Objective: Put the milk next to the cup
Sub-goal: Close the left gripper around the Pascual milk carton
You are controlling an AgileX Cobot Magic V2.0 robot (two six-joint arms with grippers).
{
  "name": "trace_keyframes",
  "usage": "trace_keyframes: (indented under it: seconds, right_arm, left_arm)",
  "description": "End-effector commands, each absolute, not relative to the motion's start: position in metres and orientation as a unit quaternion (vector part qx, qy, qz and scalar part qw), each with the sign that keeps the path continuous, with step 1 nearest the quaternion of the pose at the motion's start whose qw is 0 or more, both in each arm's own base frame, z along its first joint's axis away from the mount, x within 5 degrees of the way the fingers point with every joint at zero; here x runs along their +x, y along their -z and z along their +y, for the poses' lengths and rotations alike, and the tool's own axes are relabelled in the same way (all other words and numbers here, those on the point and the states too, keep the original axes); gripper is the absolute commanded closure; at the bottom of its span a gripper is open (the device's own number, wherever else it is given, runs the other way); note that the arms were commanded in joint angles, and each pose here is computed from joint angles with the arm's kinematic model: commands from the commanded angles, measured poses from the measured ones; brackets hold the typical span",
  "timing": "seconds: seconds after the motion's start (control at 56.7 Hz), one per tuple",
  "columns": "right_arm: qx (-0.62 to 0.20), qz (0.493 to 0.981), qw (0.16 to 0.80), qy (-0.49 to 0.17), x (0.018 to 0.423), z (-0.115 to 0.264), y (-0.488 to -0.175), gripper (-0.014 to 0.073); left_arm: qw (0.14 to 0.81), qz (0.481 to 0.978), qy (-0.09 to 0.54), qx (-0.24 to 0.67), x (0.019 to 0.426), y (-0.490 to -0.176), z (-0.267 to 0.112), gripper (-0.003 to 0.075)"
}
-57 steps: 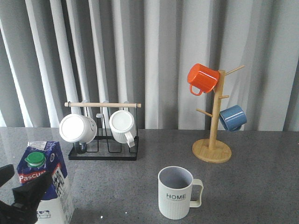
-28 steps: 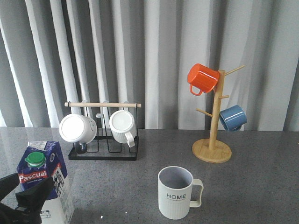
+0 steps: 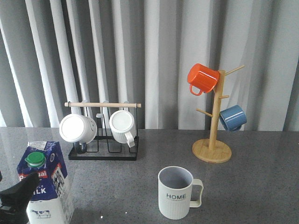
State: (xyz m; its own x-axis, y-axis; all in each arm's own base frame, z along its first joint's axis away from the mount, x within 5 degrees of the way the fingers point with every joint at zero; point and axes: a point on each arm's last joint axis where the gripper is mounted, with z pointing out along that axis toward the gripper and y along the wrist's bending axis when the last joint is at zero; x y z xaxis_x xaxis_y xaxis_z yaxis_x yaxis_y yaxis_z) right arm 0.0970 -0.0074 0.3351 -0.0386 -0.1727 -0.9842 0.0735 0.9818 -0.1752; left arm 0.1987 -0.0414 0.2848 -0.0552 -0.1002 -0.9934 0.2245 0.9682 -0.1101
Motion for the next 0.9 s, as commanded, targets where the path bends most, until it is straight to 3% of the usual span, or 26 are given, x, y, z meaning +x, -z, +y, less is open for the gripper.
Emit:
trace_keyframes:
  seconds: [0.0, 0.881]
  right_arm:
    - [-0.042, 0.682, 0.724, 0.093, 0.0963, -0.0064, -0.3497, 0.0601]
    - [-0.042, 0.682, 0.724, 0.093, 0.0963, -0.0064, -0.3497, 0.0601]
  left_arm:
    - [0.723, 0.678, 0.129, 0.038, 0.1979, -0.3024, -0.0419, 0.0163]
    - [0.724, 0.674, 0.14, 0.045, 0.2033, -0.2987, -0.0475, 0.0163]
